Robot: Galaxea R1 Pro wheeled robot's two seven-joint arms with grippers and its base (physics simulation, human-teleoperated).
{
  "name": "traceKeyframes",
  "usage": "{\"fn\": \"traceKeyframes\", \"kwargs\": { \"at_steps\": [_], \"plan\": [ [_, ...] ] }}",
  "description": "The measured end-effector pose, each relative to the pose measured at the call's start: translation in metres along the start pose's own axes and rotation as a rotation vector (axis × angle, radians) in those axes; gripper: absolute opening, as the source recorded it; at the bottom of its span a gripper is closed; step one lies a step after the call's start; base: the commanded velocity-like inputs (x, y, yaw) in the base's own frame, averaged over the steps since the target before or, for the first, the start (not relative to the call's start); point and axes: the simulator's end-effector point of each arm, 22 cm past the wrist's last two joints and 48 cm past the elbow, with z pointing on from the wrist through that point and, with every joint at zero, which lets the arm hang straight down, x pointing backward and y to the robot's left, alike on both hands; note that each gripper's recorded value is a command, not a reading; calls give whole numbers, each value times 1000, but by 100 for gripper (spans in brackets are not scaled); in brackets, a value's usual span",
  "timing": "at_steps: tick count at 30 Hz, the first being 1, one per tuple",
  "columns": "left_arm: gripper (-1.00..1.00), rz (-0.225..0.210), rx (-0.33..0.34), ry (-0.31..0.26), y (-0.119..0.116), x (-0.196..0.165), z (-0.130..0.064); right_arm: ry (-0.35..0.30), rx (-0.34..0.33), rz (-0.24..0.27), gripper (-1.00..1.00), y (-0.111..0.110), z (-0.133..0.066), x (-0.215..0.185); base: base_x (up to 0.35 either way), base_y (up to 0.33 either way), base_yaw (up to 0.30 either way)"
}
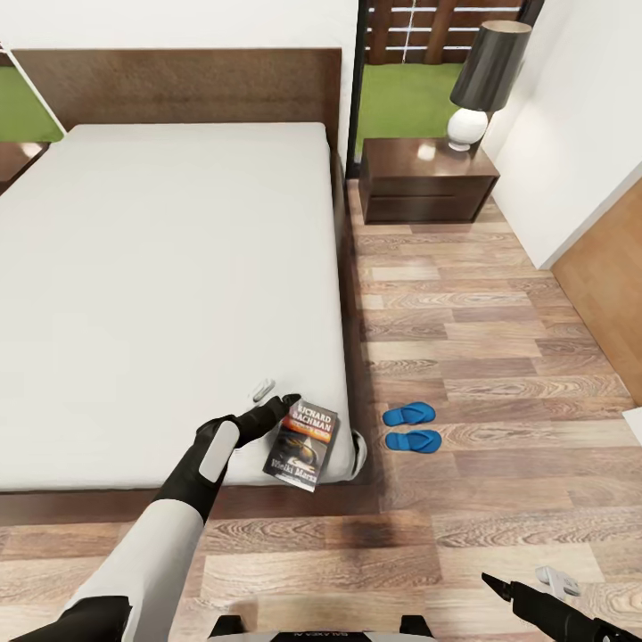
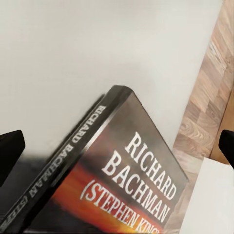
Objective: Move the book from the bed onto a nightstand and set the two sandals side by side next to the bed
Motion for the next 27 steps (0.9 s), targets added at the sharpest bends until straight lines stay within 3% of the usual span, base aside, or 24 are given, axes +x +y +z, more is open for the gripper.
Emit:
{"fn": "traceKeyframes", "kwargs": {
  "at_steps": [27],
  "plan": [
    [100,1,0,1,0,0,0,1,0,0,100,0,0,0,18,-38,0]
  ]
}}
